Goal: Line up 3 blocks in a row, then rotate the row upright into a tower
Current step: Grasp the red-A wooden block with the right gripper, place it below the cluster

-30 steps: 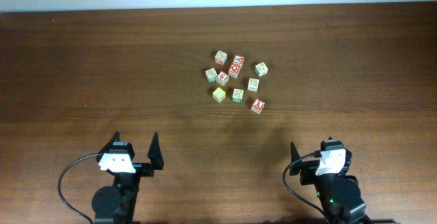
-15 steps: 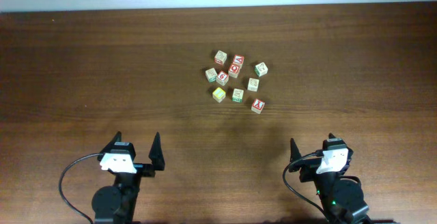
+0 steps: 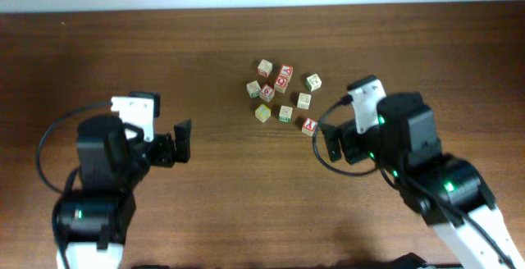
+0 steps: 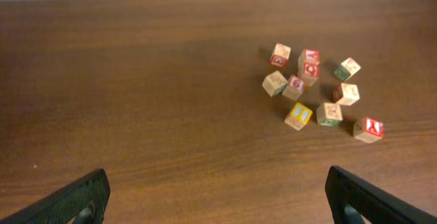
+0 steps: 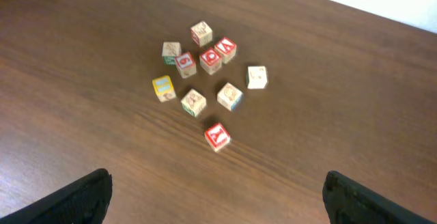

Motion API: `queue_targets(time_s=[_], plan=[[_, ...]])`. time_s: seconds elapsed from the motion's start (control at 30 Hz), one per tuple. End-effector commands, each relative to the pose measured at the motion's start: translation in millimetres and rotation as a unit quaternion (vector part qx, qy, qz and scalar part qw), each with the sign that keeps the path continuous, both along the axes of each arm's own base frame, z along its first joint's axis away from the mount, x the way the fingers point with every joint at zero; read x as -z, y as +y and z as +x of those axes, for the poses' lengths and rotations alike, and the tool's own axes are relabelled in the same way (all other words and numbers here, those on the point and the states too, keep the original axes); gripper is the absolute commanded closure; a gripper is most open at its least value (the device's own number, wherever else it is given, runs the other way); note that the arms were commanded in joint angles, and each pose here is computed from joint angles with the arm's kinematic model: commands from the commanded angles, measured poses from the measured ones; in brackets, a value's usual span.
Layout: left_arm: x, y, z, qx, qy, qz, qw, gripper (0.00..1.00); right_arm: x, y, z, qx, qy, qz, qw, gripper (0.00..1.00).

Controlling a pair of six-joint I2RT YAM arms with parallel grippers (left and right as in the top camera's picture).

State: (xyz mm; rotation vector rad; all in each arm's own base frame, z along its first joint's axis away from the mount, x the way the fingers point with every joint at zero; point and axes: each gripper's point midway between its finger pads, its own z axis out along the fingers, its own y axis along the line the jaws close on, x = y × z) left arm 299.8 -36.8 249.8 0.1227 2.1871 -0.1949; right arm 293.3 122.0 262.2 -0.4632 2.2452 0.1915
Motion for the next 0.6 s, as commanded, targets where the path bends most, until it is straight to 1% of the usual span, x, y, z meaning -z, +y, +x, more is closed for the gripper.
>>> queue_targets(time_s=[0.0,0.03,0.1,0.2,0.23,0.27,0.3,0.33,0.37,0.4,0.43,0.5,0.57], plan=[[17.3,-2.0,31.9,0.014,0.081,0.011,0.997,0.01,4.8,13.3,25.6,-0.041,0.057,0.076,0.995,0.01],[33.0,-3.3,44.5,0.016,0.115,0.009,0.993,0.01,21.6,8.4,35.7,-0.051,0.108,0.136,0.983,0.01],[54.1,-3.8,55.7,0.016,0.142,0.009,0.990,0.01,44.6,5.2,45.2,-0.056,0.166,0.192,0.966,0.02],[72.9,-4.0,62.5,0.016,0.166,0.010,0.986,0.01,94.8,10.0,68.7,-0.054,0.224,0.208,0.951,0.01],[69.9,-4.2,66.7,0.016,0.155,0.009,0.988,0.01,123.8,-6.4,81.8,0.041,0.261,0.197,0.944,0.23],[66.8,-4.3,70.7,0.016,0.145,0.009,0.989,0.01,145.5,-23.6,89.1,0.138,0.283,0.182,0.931,0.27],[65.6,-4.4,72.3,0.016,0.141,0.009,0.990,0.01,164.6,-30.3,91.5,0.217,0.298,0.164,0.915,0.29],[65.7,-4.3,72.2,0.016,0.141,0.009,0.990,0.01,181.0,-21.0,91.2,0.245,0.313,0.156,0.904,0.31],[65.7,-4.3,72.2,0.016,0.141,0.009,0.990,0.01,192.6,-7.0,92.1,0.244,0.323,0.158,0.901,0.34],[65.7,-4.2,72.3,0.016,0.141,0.009,0.990,0.01,202.2,9.3,94.3,0.231,0.325,0.155,0.904,0.38],[65.2,-4.3,73.0,0.016,0.139,0.009,0.990,0.01,213.8,18.8,95.9,0.243,0.322,0.142,0.904,0.43],[65.3,-4.2,72.8,0.016,0.140,0.009,0.990,0.01,230.7,18.6,94.1,0.283,0.311,0.105,0.901,0.47],[65.5,-4.2,72.5,0.016,0.141,0.009,0.990,0.01,243.7,17.9,95.9,0.293,0.308,0.089,0.901,0.53]])
